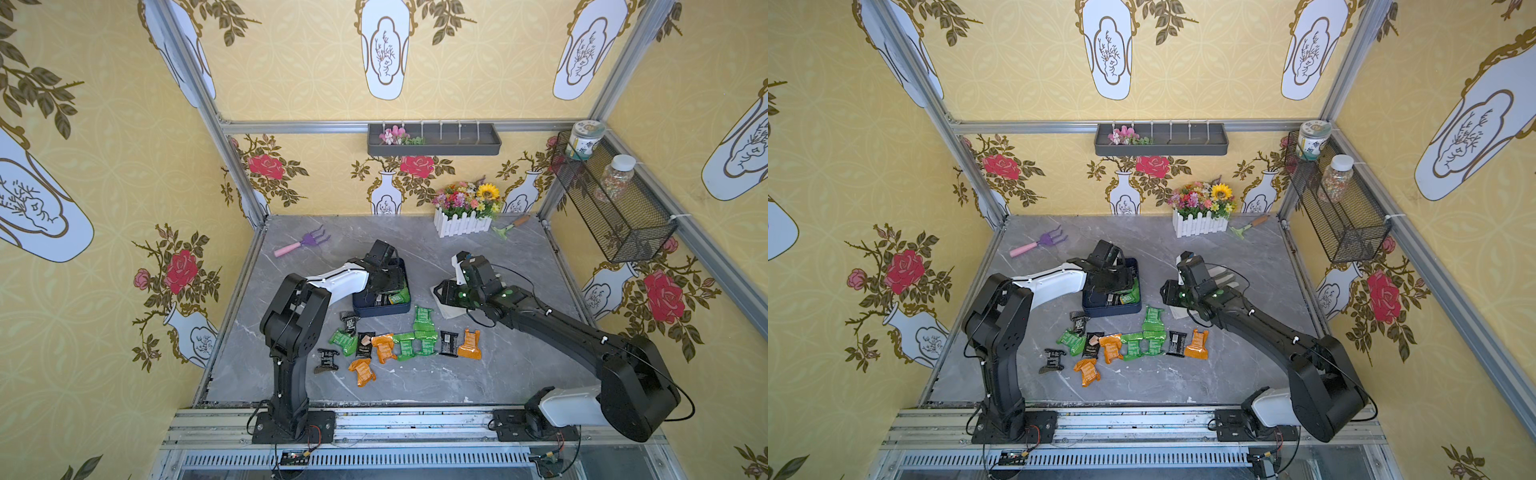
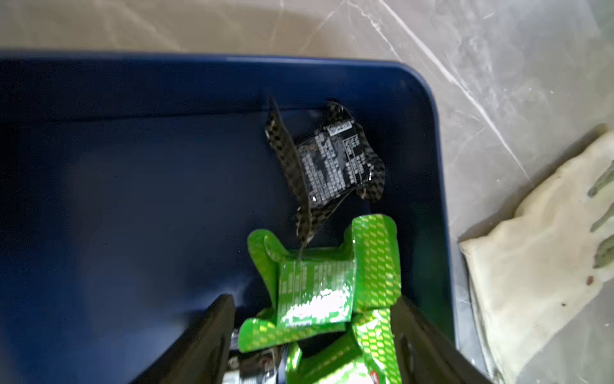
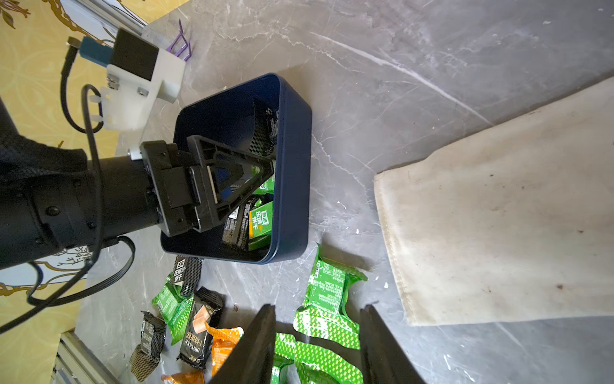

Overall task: Take the cookies out of the storage box
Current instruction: Pick up the cookie from the storage box.

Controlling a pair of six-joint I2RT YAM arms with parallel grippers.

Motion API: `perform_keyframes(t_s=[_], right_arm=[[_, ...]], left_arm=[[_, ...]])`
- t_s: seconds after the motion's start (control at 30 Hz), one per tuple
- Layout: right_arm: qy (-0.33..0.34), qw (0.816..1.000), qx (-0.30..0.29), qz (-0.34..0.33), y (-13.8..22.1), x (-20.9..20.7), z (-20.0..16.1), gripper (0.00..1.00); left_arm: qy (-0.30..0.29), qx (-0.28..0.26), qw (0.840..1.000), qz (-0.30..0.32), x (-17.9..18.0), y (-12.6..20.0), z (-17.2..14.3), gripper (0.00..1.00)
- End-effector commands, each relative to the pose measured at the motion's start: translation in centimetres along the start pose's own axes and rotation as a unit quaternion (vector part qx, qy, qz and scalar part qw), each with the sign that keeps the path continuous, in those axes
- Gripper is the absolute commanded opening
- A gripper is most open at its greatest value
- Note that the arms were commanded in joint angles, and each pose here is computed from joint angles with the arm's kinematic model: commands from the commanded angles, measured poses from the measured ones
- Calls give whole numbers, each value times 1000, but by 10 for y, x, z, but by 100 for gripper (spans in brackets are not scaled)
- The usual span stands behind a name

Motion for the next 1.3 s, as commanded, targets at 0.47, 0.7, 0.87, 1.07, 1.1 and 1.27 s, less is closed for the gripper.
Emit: perform_keyframes(t_s=[0.47, 0.7, 0.87, 1.07, 1.1, 1.27], right_arm=[[-6, 1000, 5, 11, -4, -4, -1, 45], [-6, 1000, 4, 14, -4, -4, 0, 44], [-6, 1000, 0, 14, -2, -4, 0, 44], [-6, 1000, -2, 15, 1, -3, 0, 43], [-6, 1000, 0, 15, 1, -3, 0, 43], [-8, 1000, -2, 15, 2, -4, 0, 43]], left_arm=[[-64, 36, 995, 71, 3, -31, -11, 69], [-79, 42, 991, 103, 6, -38, -15, 59], [-78, 41, 990, 113, 8, -38, -14, 54], [-74, 22, 991, 111, 4, -26, -6, 40], [-73, 19, 991, 110, 3, -24, -5, 39], [-57, -12, 993, 99, -4, 1, 4, 37]])
Point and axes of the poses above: each gripper's point midway between its finger pads, its own y axis back along the fingers, its own x axis along the line the jaws close on, z = x × y, the point moved 7 cm from there along y, back along the fingers, and after that the axes turned 3 degrees about -y, right-handed, at the moved point
